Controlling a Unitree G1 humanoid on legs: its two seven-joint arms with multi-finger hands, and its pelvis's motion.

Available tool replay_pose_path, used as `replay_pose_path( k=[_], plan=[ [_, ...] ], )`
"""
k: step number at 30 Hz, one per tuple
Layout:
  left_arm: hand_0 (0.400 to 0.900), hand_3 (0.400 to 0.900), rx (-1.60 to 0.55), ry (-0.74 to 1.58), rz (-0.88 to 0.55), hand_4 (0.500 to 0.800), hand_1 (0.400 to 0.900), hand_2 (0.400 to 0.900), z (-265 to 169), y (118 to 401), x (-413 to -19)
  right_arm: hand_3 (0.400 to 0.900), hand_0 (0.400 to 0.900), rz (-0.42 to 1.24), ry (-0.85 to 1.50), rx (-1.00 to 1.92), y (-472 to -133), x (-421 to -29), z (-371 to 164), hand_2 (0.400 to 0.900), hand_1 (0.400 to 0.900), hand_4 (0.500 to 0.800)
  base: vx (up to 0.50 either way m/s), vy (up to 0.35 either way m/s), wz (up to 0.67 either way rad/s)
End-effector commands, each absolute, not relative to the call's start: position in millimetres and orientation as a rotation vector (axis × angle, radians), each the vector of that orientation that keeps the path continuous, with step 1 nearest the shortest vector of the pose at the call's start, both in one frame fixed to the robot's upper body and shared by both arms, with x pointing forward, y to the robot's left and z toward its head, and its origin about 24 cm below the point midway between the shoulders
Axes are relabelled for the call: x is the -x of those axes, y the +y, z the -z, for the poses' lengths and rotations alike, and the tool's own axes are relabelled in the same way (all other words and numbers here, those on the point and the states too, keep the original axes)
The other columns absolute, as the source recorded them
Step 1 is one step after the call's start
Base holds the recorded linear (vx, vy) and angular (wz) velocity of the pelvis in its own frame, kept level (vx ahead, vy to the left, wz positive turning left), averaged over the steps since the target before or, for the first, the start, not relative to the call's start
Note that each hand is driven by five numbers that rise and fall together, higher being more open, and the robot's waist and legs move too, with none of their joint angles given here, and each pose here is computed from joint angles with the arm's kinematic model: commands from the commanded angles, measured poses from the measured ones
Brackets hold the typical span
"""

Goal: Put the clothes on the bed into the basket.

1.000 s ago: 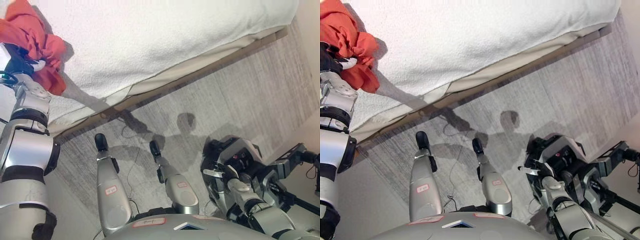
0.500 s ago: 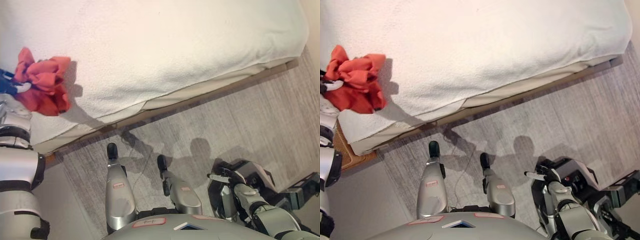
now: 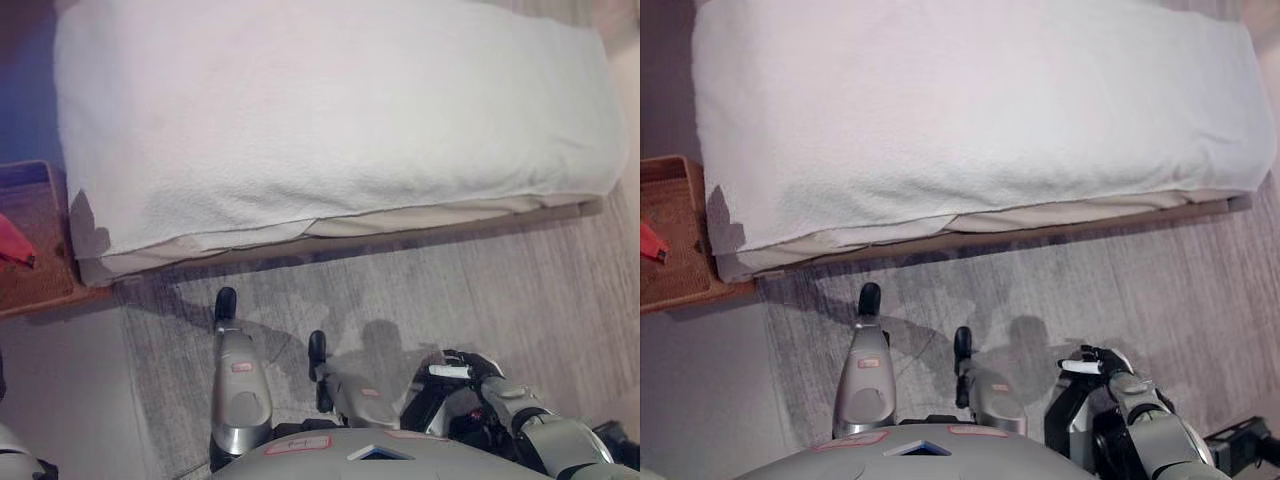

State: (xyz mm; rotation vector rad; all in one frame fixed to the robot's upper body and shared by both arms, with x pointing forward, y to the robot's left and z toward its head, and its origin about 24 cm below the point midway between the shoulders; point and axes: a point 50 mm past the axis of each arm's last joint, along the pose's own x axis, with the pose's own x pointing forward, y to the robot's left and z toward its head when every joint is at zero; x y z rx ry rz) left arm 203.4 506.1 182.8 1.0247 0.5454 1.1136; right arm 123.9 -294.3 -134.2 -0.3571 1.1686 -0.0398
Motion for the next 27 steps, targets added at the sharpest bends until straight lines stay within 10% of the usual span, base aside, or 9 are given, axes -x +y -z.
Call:
replay_pose_path(
  k=[1, 19, 27],
  plan=[
    [0.900, 0.900, -1.085, 0.486, -1.248, 0.800, 0.900, 0.900, -221, 522, -177, 0.900, 0.900, 0.139, 1.352, 0.418, -332, -69, 131, 0.900, 0.900, 0.800, 0.009, -0.009, 0.04],
    [0.900, 0.900, -1.050, 0.296, -1.121, 0.800, 0.900, 0.900, -226, 488, -240, 0.900, 0.900, 0.133, 1.360, 0.389, -324, -70, 135, 0.900, 0.900, 0.800, 0.002, 0.009, 0.00],
    [0.900, 0.900, -0.819, 0.016, -0.842, 0.800, 0.900, 0.900, -187, 423, -298, 0.900, 0.900, 0.161, 1.316, 0.357, -319, -73, 136, 0.900, 0.900, 0.800, -0.008, 0.004, -0.01]
  ],
)
